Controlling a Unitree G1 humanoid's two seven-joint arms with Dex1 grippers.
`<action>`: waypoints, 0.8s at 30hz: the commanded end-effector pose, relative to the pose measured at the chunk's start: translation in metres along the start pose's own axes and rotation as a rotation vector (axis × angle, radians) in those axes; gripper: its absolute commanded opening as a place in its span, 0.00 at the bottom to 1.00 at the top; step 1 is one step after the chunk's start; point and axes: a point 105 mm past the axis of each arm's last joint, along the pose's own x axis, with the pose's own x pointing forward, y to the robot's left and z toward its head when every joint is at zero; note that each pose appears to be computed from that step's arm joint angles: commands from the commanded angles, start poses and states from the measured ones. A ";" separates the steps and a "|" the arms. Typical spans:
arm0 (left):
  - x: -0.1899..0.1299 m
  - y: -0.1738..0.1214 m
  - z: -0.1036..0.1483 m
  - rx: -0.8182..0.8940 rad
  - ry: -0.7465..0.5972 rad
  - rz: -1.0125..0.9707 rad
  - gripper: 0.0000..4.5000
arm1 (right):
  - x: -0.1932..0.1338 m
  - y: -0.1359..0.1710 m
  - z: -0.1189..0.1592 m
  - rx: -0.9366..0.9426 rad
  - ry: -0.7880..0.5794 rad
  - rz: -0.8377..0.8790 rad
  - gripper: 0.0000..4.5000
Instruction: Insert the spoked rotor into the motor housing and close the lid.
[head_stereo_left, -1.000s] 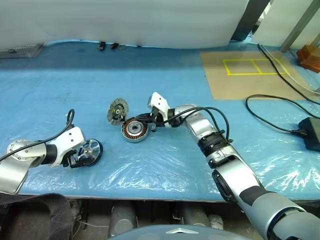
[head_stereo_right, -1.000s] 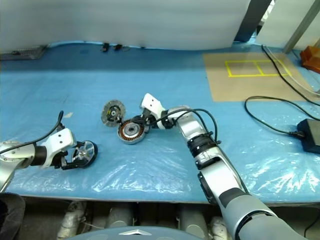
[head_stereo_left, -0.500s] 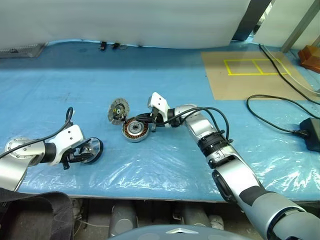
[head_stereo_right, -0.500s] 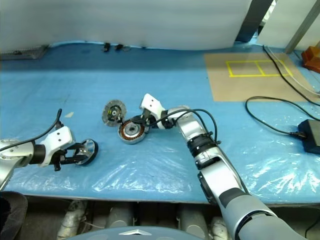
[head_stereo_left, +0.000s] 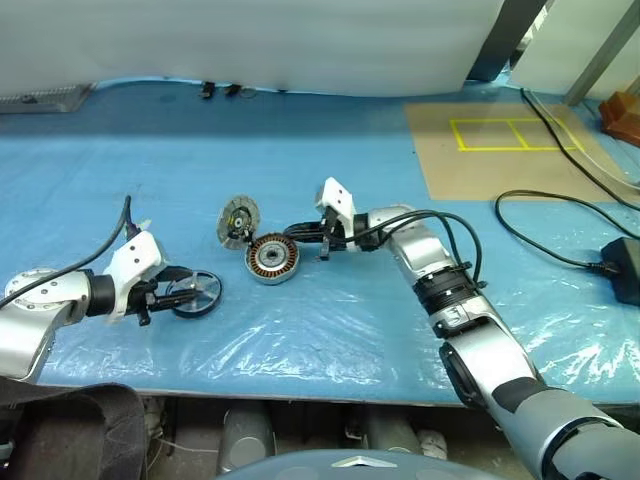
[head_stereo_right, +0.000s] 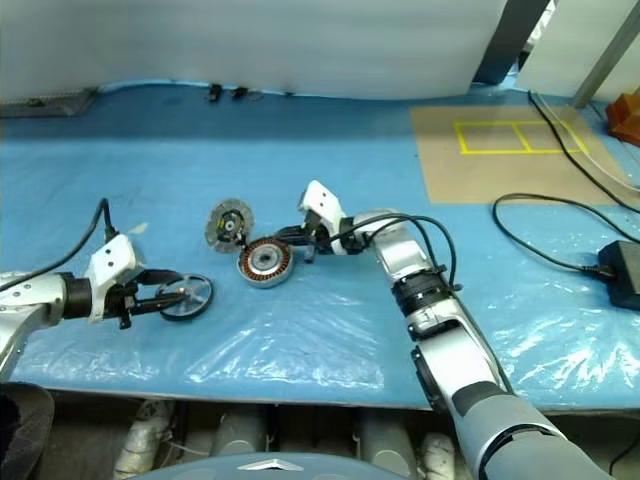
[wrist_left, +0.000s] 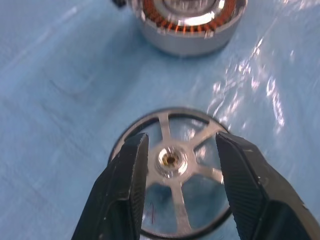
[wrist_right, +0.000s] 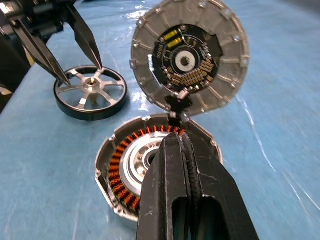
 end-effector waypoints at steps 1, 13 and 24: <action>-0.004 -0.002 0.021 0.015 -0.067 -0.002 0.29 | -0.006 -0.004 0.011 -0.038 -0.025 -0.010 0.00; -0.017 0.009 0.028 0.067 -0.022 0.070 0.01 | -0.019 -0.010 0.002 -0.021 -0.002 -0.050 0.00; -0.018 0.004 0.008 0.044 0.109 0.067 0.64 | -0.014 -0.010 0.002 -0.039 0.005 -0.049 0.00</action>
